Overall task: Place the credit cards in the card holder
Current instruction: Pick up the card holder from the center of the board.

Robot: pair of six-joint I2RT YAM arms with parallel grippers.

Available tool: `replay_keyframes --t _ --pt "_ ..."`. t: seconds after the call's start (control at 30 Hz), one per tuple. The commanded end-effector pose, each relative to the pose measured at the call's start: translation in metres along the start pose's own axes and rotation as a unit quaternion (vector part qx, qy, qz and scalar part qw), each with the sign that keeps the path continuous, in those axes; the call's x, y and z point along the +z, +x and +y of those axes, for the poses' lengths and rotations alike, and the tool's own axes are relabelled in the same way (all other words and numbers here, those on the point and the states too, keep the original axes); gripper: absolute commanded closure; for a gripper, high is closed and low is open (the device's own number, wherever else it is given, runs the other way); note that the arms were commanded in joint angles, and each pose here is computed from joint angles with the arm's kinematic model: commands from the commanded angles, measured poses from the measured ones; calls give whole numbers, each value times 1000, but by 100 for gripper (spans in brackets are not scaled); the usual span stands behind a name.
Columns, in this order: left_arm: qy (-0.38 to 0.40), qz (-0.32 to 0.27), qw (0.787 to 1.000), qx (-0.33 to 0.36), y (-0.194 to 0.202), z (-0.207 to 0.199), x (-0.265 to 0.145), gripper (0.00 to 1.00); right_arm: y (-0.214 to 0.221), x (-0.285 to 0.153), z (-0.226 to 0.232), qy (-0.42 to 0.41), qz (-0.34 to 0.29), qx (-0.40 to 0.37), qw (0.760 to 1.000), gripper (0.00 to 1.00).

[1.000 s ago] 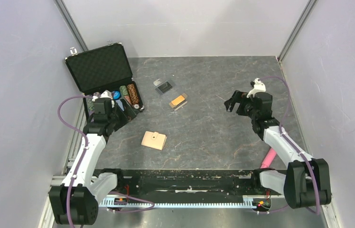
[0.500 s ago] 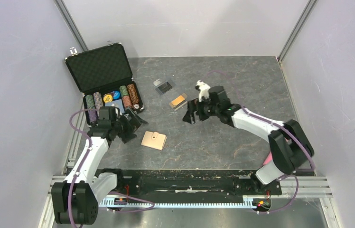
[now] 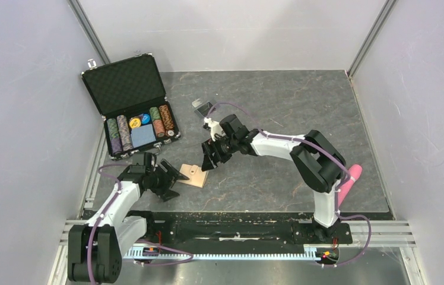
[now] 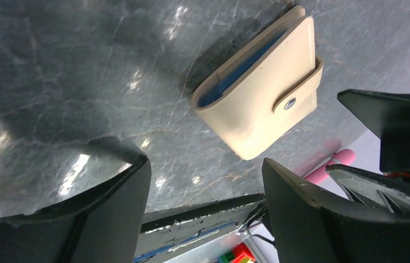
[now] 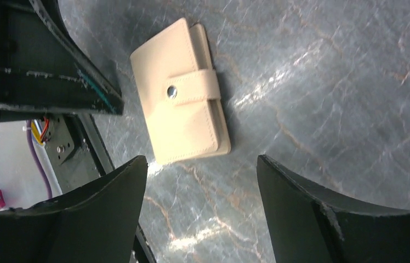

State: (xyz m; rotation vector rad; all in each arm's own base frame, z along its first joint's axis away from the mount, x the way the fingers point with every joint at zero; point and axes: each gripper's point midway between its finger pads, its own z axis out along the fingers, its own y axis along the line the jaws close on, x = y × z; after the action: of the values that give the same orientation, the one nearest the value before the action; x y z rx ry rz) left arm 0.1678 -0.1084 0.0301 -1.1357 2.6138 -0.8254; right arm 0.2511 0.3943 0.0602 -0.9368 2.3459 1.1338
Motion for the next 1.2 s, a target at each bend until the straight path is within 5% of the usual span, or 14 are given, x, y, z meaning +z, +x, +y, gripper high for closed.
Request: replay_keyframes --t 0.0,0.27,0.43,0.57,0.77,1.17 --pt "24 2 1000 -14 -6 -11 13 21 -13 18 4 -19 10 -6 1000 26" --pt "29 7 999 -12 -21 -17 38 41 15 43 4 -43 53 15 998 40" --pt "49 8 999 19 -32 -35 41 62 10 50 18 -88 49 36 994 68" --pt "79 0 995 54 -39 -58 31 63 -11 44 25 -91 30 33 995 100" --pt "163 -51 977 126 -48 -110 -12 45 -57 9 40 -93 -27 30 995 100" --pt "262 -80 939 209 -61 -193 -68 36 -134 -99 38 -124 -189 98 969 100"
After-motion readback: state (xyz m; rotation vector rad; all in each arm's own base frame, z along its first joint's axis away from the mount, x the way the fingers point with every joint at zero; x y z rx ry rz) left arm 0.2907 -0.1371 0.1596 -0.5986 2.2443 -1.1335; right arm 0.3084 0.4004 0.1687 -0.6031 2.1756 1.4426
